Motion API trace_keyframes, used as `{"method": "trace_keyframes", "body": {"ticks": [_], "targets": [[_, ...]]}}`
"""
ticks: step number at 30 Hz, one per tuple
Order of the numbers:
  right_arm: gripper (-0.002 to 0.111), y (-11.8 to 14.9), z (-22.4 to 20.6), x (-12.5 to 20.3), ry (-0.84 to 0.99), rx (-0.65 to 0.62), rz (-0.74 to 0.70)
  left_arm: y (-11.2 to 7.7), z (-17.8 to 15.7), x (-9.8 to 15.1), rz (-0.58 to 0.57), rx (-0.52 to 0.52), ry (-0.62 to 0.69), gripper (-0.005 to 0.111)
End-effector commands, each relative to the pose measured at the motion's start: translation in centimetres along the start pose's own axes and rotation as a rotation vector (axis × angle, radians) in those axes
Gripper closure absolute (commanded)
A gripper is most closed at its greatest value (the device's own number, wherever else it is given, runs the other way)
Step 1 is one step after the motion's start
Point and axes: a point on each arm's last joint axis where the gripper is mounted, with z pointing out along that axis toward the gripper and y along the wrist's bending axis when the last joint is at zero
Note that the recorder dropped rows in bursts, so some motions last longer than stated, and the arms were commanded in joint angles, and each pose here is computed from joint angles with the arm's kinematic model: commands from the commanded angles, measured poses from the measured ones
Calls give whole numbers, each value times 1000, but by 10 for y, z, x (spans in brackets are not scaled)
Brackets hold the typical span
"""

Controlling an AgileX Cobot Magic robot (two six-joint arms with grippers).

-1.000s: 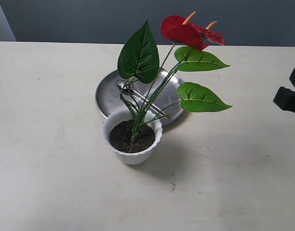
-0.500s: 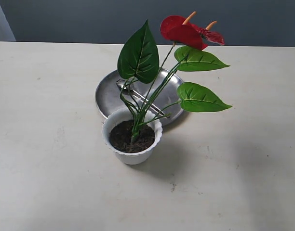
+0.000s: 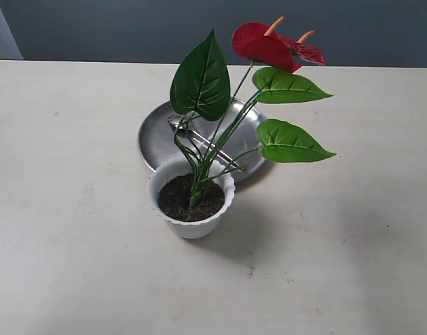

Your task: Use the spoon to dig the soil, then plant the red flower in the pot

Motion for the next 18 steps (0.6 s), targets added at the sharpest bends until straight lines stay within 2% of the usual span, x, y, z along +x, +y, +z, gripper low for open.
{"method": "trace_keyframes", "body": {"ticks": [1,4,12,18], "targets": [[109,-7,-1,5,72,91,5,0,0,-2,1,5,-17,106],[109,-12,-3,10,122,167,36,0,0,-2,1,5,-17,106],[109,-17,-17,19,166,278,-13,0,0,-2,1,5,-17,106],[109,-19,-19,30,197,306,34,0,0,-2,1,5,-17,106]]}}
